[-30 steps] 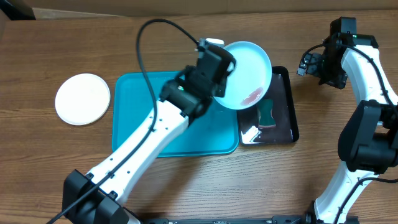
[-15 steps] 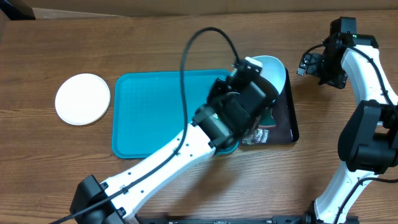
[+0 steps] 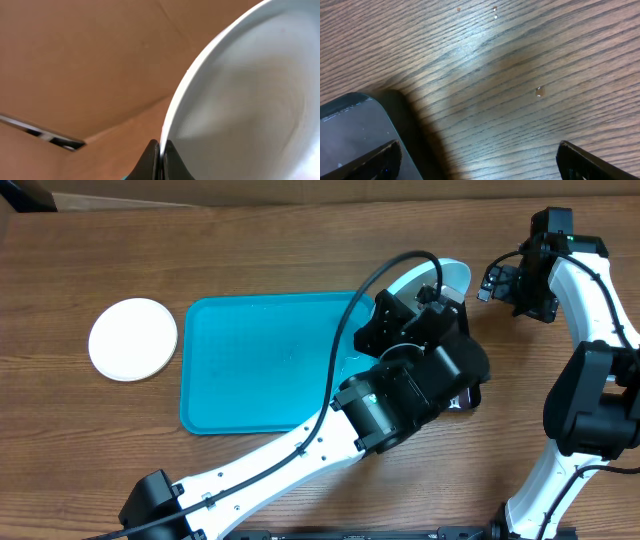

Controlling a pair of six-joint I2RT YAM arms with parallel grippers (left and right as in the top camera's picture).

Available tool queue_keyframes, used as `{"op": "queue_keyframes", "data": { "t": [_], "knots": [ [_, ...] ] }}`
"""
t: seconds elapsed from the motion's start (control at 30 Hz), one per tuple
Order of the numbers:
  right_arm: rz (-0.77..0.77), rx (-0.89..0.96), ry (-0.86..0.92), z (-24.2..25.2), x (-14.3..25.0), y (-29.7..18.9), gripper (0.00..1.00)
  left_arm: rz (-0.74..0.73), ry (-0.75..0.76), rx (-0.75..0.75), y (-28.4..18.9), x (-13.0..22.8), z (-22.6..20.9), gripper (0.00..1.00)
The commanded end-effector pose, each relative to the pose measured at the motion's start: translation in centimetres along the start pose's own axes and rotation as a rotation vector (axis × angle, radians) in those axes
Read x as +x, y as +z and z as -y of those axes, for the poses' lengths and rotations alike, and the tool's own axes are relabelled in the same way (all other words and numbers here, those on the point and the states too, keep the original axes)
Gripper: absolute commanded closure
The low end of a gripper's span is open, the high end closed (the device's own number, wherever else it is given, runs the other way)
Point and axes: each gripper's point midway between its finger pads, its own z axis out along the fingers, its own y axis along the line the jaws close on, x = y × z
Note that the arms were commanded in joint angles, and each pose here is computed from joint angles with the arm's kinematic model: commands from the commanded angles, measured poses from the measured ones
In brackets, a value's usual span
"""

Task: Clean dirty plates on tray and stack at the side
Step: 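Lift the light blue plate with the left gripper and tilt it rightward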

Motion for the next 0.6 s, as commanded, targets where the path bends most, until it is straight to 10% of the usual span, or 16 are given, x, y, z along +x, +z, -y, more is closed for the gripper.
{"op": "queue_keyframes", "data": {
  "t": [0.0,0.57],
  "knots": [
    [0.048,-0.005,0.007,-0.2,-1.0,-1.5,0.0,0.023,0.048,-0.107,-1.2,-1.6,-1.9,0.96],
    [0.048,-0.005,0.006,-0.2,-1.0,-1.5,0.0,0.064,0.017,-0.011,-1.2,-2.6,-0.3,0.96]
  ]
}}
